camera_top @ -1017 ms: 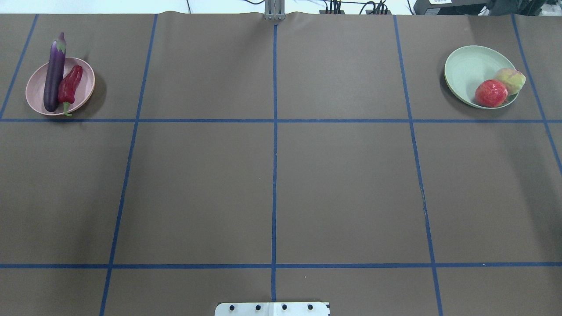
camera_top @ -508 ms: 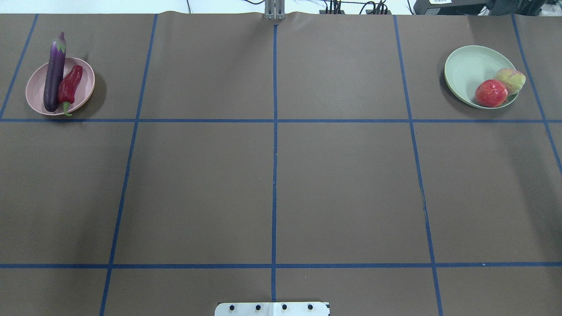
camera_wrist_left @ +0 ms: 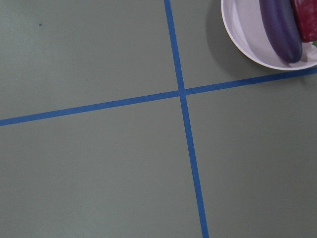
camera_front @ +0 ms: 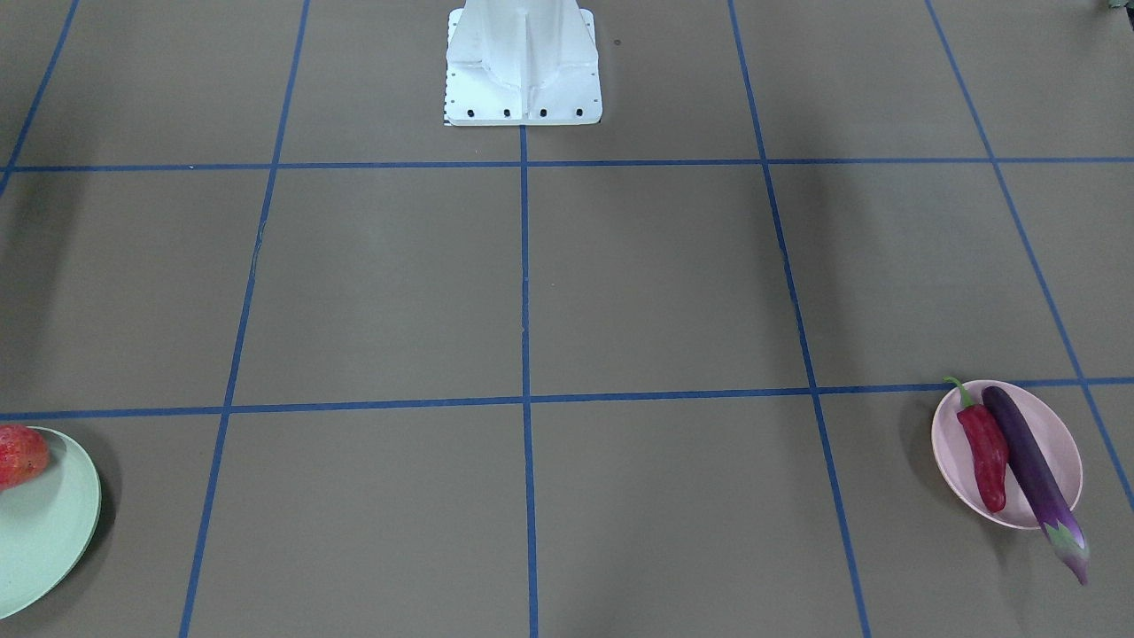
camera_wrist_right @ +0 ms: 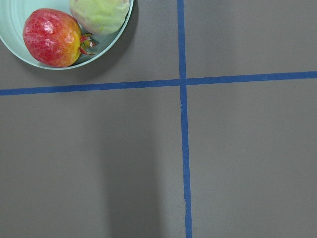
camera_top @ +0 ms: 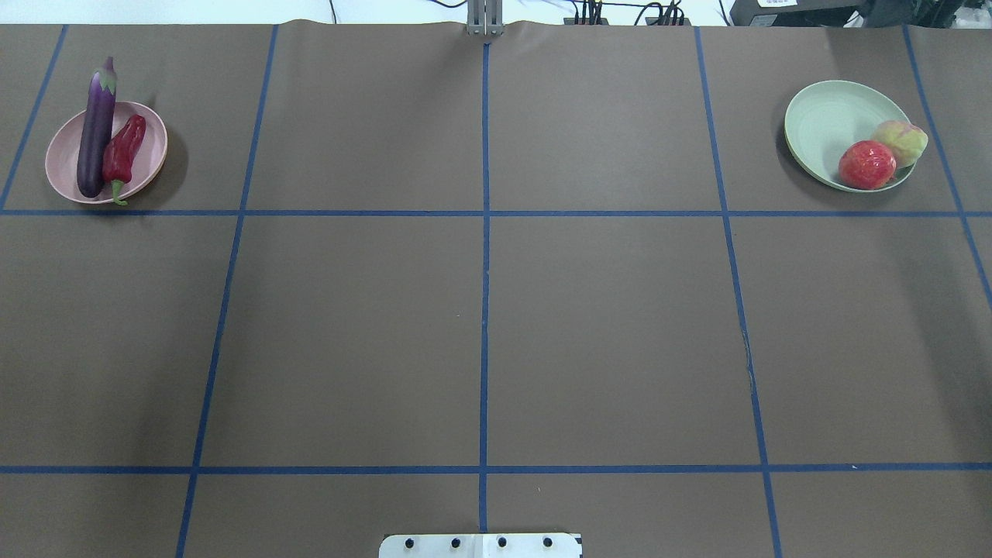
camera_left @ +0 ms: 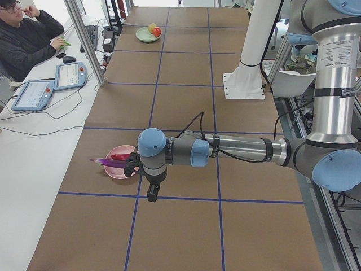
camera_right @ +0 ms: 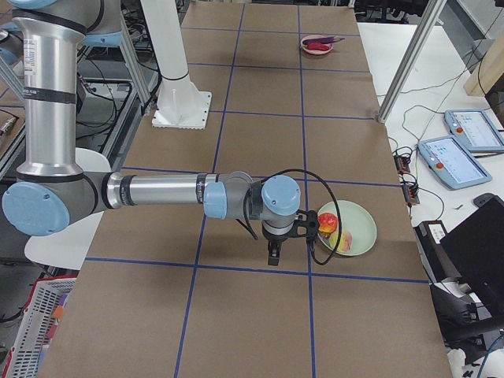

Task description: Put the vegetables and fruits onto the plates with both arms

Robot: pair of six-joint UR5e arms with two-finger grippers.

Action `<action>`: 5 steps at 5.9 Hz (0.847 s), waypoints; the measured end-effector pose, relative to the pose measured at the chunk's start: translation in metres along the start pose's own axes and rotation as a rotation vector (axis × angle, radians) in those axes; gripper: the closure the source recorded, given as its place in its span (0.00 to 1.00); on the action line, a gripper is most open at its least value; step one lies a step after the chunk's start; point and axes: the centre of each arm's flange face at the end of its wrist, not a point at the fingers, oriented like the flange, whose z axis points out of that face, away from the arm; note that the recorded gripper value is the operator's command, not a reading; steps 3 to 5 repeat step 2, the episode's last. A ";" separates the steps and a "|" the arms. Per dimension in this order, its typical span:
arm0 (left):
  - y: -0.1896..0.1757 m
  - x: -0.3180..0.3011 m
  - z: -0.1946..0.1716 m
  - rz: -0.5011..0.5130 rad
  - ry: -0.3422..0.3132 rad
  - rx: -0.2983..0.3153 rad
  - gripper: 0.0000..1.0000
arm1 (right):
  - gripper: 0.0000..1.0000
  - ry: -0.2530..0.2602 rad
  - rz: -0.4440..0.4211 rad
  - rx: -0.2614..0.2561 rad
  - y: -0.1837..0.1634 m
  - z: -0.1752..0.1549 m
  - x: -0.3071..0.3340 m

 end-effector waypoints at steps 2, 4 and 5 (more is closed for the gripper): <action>0.000 0.000 0.001 0.000 0.000 -0.002 0.00 | 0.00 0.000 0.002 0.001 0.000 -0.001 0.000; 0.000 0.000 0.001 0.000 0.000 -0.002 0.00 | 0.00 0.000 0.002 0.001 0.000 -0.001 0.000; 0.000 0.000 0.001 0.000 0.000 -0.002 0.00 | 0.00 0.000 0.002 0.001 0.000 -0.001 0.000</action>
